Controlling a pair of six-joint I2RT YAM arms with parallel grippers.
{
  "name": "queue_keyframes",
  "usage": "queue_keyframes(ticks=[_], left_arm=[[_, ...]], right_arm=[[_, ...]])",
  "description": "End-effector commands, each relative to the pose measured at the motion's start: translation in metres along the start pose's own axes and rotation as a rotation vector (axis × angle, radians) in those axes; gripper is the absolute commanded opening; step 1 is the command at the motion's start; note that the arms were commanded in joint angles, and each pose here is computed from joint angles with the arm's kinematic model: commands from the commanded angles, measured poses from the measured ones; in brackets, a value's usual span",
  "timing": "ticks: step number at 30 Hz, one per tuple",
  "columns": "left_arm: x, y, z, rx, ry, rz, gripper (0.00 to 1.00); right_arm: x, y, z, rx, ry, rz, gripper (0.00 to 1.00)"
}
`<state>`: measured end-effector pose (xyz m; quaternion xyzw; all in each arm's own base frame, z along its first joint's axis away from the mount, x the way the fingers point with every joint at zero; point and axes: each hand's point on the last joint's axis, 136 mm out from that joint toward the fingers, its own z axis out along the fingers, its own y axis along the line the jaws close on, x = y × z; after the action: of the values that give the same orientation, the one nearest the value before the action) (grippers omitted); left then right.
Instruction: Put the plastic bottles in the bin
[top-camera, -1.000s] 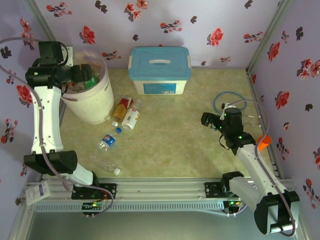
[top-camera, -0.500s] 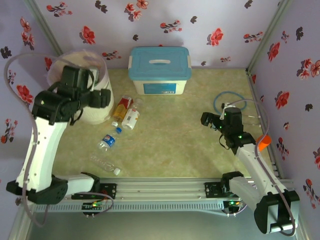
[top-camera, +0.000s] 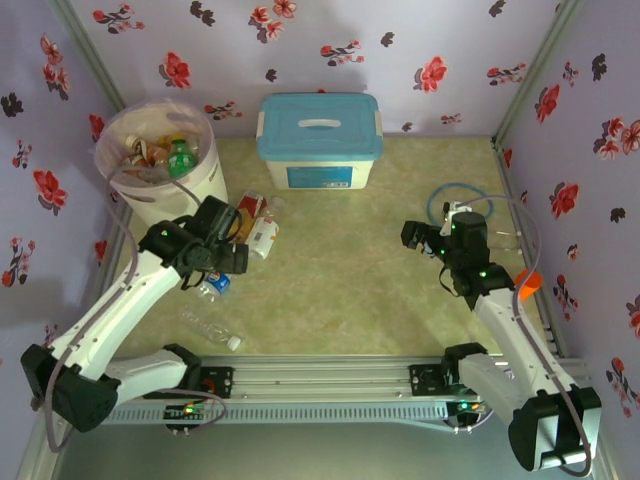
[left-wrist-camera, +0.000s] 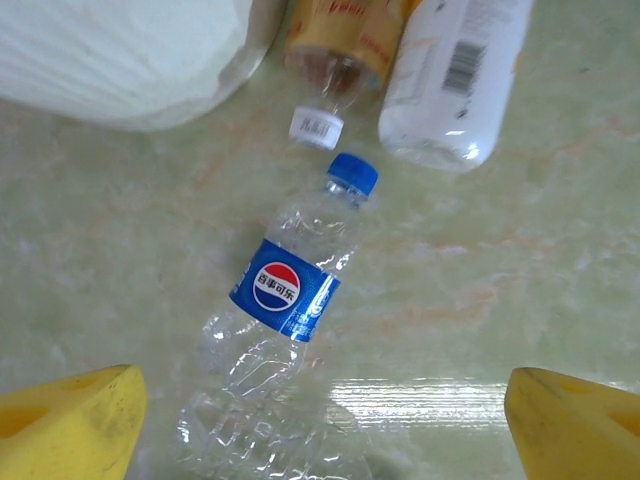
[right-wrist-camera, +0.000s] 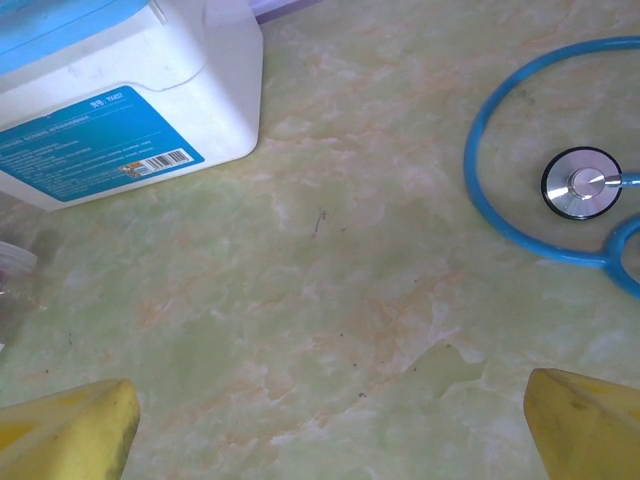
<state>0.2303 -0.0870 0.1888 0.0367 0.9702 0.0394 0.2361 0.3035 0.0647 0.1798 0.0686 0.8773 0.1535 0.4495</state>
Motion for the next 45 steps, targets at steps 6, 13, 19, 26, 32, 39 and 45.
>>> queue_keyframes(ticks=[6, 13, 19, 26, 32, 39, 45], left_arm=[[0.02, 0.018, 0.052, -0.044, 0.0, -0.189, 0.98], [0.039, 0.018, 0.087, -0.02, 0.049, -0.218, 1.0], [0.054, 0.013, 0.108, -0.033, 0.147, -0.148, 1.0], [0.057, 0.008, 0.123, -0.027, 0.167, -0.134, 1.0], [0.054, 0.005, 0.131, -0.033, 0.186, -0.13, 0.94], [0.054, 0.006, 0.131, -0.035, 0.19, -0.132, 0.8], [0.053, 0.006, 0.127, -0.032, 0.181, -0.137, 0.76]], right_arm=[[-0.004, -0.003, -0.009, 0.015, -0.018, -0.048, 0.99], [-0.002, -0.004, -0.012, 0.021, -0.015, -0.051, 0.99], [-0.001, -0.006, -0.01, 0.025, -0.019, -0.045, 0.99], [0.001, -0.005, -0.011, 0.02, -0.01, -0.04, 0.99], [0.001, -0.006, -0.014, 0.023, -0.02, -0.033, 0.99], [0.002, -0.01, -0.017, 0.044, -0.025, -0.046, 0.99], [0.0, -0.008, -0.014, 0.033, -0.029, -0.037, 0.99]])
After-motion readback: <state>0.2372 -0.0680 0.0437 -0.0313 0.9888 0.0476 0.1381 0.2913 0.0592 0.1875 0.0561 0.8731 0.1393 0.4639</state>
